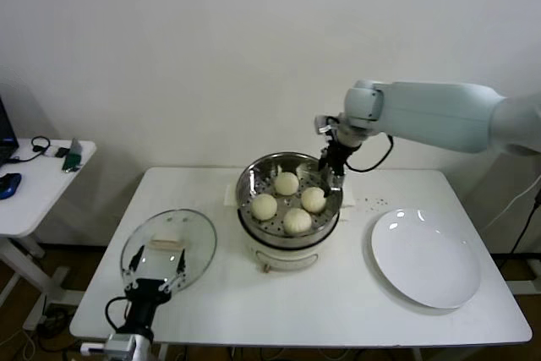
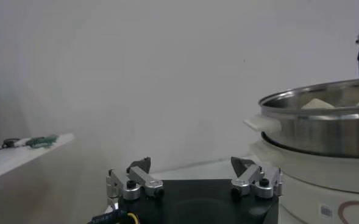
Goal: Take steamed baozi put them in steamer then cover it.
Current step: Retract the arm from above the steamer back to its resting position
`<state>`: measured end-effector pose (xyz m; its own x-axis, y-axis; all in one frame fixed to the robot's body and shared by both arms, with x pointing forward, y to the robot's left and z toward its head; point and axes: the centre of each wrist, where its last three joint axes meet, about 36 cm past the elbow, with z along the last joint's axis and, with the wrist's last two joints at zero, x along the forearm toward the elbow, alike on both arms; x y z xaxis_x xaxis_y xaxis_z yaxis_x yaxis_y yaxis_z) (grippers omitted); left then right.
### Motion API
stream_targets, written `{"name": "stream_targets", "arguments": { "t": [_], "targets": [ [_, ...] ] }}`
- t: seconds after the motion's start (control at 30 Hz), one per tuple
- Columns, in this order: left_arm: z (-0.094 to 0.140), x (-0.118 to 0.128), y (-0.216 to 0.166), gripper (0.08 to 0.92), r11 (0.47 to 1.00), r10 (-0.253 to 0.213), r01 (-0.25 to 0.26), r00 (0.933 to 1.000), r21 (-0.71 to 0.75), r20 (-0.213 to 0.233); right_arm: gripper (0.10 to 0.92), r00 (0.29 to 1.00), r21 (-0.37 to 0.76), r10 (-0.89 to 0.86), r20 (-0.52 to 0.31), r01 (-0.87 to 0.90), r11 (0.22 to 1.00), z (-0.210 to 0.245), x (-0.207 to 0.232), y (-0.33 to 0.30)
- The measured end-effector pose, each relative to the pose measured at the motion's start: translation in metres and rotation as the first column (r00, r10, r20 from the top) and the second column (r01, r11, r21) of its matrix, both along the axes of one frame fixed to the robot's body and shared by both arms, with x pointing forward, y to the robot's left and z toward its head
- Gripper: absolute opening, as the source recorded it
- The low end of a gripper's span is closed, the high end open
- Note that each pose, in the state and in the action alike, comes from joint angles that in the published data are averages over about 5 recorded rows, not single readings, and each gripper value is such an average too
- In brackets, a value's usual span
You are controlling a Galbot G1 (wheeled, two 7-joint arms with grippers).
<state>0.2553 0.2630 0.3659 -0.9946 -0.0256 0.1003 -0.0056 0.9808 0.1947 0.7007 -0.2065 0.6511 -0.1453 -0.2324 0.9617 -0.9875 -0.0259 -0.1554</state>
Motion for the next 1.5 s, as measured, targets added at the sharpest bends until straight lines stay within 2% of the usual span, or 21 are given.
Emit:
{"name": "stream_targets", "arguments": {
  "t": [0.3,0.53,0.8,1.03,1.17,1.27,1.5],
  "targets": [
    [0.005,0.004,0.001,0.823,1.0,-0.002,0.001,0.9998,0.025,0.021,0.823,0.98,0.265,-0.093,0.175,0.044,0.963,-0.01,-0.036,-0.074],
    [0.011,0.009,-0.003,0.823,0.998,-0.006,0.003,0.999,0.057,0.044,0.823,0.929,0.543,-0.255,0.267,0.073,0.836,-0.062,-0.079,-0.112],
    [0.019,0.012,-0.006,0.823,0.99,-0.008,-0.001,0.9982,0.144,0.059,0.823,0.83,0.77,-0.476,0.29,0.094,0.632,-0.118,-0.125,-0.137],
    [0.023,0.009,-0.008,0.823,0.957,-0.007,-0.011,0.9982,0.29,0.06,0.823,0.728,0.884,-0.643,0.24,0.111,0.455,-0.155,-0.16,-0.15],
    [0.025,0.009,-0.006,0.823,0.911,-0.006,-0.015,0.9987,0.411,0.051,0.823,0.654,0.932,-0.734,0.181,0.124,0.341,-0.173,-0.18,-0.157],
    [0.025,0.009,-0.005,0.823,0.855,-0.014,-0.005,0.9994,0.518,0.033,0.823,0.589,0.957,-0.798,0.128,0.137,0.255,-0.185,-0.196,-0.164],
    [0.02,0.012,-0.004,0.823,0.643,-0.045,0.054,0.9984,0.764,-0.033,0.823,0.422,0.976,-0.906,0.009,0.193,0.099,-0.217,-0.242,-0.188]
  ]
}}
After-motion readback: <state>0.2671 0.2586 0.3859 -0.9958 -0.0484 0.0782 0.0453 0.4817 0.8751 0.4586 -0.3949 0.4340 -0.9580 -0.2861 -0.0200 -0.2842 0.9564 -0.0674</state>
